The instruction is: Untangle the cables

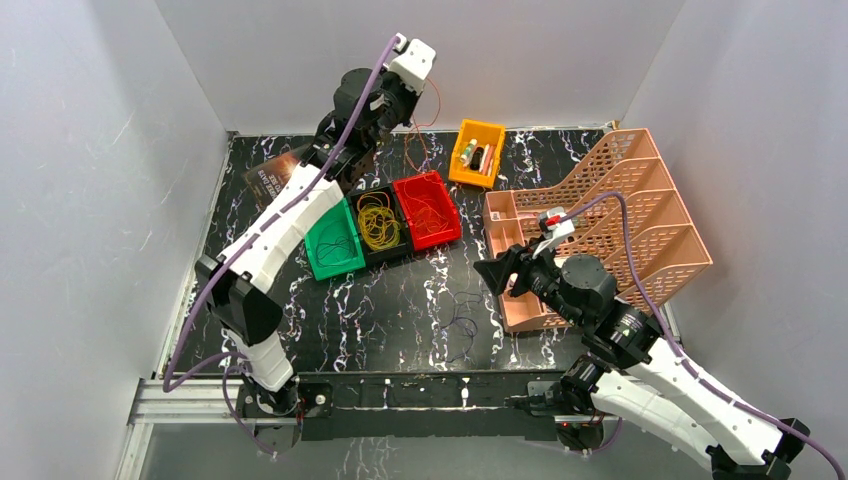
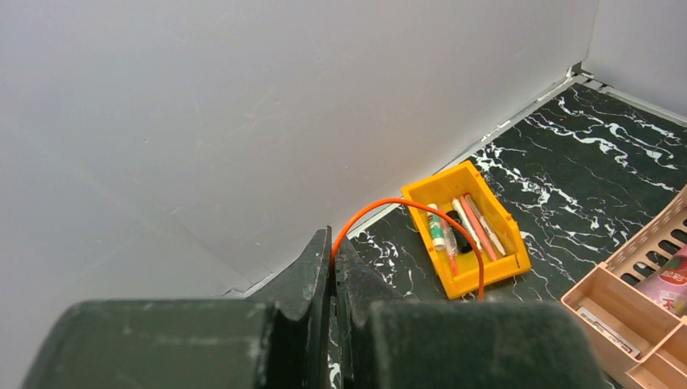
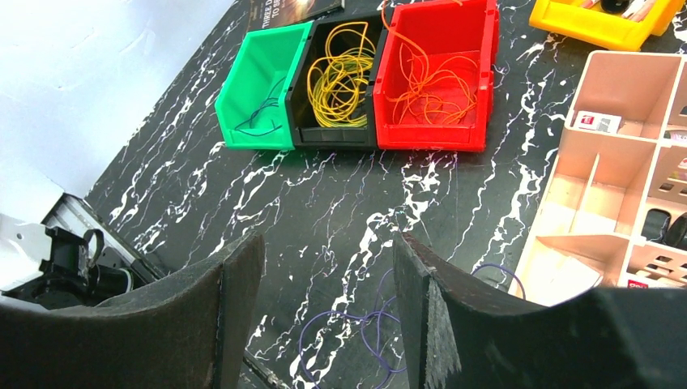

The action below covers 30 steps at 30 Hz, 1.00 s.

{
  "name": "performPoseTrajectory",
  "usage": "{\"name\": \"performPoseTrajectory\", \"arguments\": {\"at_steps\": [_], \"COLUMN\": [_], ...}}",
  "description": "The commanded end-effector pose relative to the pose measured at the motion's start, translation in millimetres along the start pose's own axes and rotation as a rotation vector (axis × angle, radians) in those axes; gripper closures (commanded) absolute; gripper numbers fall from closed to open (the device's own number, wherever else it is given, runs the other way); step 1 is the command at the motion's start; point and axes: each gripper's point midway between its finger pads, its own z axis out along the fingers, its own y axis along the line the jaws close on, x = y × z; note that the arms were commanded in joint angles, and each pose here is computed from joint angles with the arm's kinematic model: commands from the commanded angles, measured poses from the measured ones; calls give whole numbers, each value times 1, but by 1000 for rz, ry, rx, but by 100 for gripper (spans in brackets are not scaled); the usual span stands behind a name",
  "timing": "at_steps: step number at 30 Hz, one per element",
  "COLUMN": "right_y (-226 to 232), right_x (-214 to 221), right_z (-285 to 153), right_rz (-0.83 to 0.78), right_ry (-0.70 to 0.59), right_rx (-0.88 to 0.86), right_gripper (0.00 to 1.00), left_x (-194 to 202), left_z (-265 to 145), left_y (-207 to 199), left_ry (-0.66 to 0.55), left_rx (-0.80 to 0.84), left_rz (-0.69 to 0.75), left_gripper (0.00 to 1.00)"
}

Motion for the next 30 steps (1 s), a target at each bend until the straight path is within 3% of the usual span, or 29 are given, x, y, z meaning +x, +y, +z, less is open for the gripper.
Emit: {"name": "performPoseTrajectory", "arguments": {"at_steps": [1, 12, 22, 30], "right_y": [0, -2, -2, -1], "right_x": [-10, -7, -5, -2], "right_z": [-1, -1, 1, 4], "right_rz": [14, 6, 2, 5], "right_ry": [-41, -32, -25, -16], "right_rx": [7, 12, 11, 4], "right_gripper": [32, 32, 32, 32], "left_x": [-31, 11, 66, 87], "left_z": [-1, 16, 5, -3], "left_y": [18, 14, 10, 22], "left_ry": [-91, -23, 86, 143], "left_rx": [-15, -3, -27, -69], "left_rz": [-11, -24, -44, -8], "left_gripper": [100, 100, 100, 100]}}
